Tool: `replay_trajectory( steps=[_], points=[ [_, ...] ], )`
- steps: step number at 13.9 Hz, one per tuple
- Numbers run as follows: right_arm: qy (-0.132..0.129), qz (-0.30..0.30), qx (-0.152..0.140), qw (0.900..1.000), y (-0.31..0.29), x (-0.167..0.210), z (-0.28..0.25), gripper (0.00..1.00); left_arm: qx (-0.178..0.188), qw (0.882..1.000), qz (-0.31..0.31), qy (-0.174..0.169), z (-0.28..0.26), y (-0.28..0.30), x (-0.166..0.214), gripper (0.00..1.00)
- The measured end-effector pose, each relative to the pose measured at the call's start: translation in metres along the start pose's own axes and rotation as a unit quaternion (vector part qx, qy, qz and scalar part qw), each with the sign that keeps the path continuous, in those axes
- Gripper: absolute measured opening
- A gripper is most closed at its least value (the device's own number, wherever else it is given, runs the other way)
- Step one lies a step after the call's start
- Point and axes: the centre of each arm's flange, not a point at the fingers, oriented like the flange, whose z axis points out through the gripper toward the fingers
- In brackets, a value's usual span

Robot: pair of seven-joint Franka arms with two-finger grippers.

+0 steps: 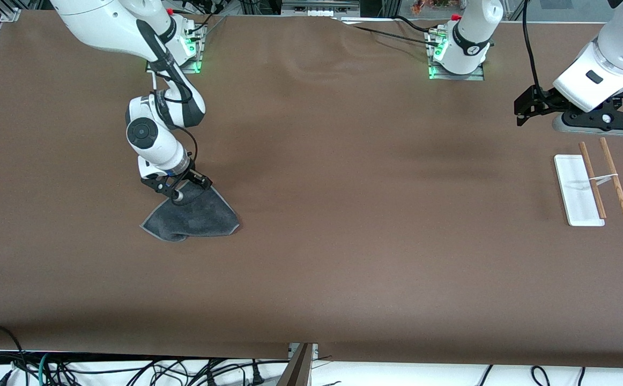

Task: Pass towel and hang on rack
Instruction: 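Close the right gripper on the grey towel's corner, then lift the towel with the right gripper while the left gripper reaches toward it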

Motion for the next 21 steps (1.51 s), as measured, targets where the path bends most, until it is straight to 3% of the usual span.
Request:
replay_trajectory(
  steps=[6, 8, 13, 17, 21],
  points=[
    [0.007, -0.002, 0.007, 1.0, -0.003, 0.001, -0.006, 0.09, 0.0, 1.0, 0.0, 0.0, 0.0, 0.0, 0.0, 1.0],
    [0.007, -0.002, 0.007, 1.0, -0.003, 0.001, -0.006, 0.04, 0.0, 1.0, 0.0, 0.0, 0.0, 0.0, 0.0, 1.0],
    [-0.012, -0.01, -0.01, 1.0, -0.016, 0.005, -0.041, 0.03, 0.0, 1.0, 0.0, 0.0, 0.0, 0.0, 0.0, 1.0],
    [-0.055, -0.02, -0.029, 0.998, -0.061, 0.017, -0.143, 0.03, 0.0, 1.0, 0.0, 0.0, 0.0, 0.0, 0.0, 1.0],
    [-0.108, -0.019, -0.009, 0.994, -0.103, 0.025, -0.27, 0.03, 0.0, 1.0, 0.0, 0.0, 0.0, 0.0, 0.0, 1.0]
  ],
)
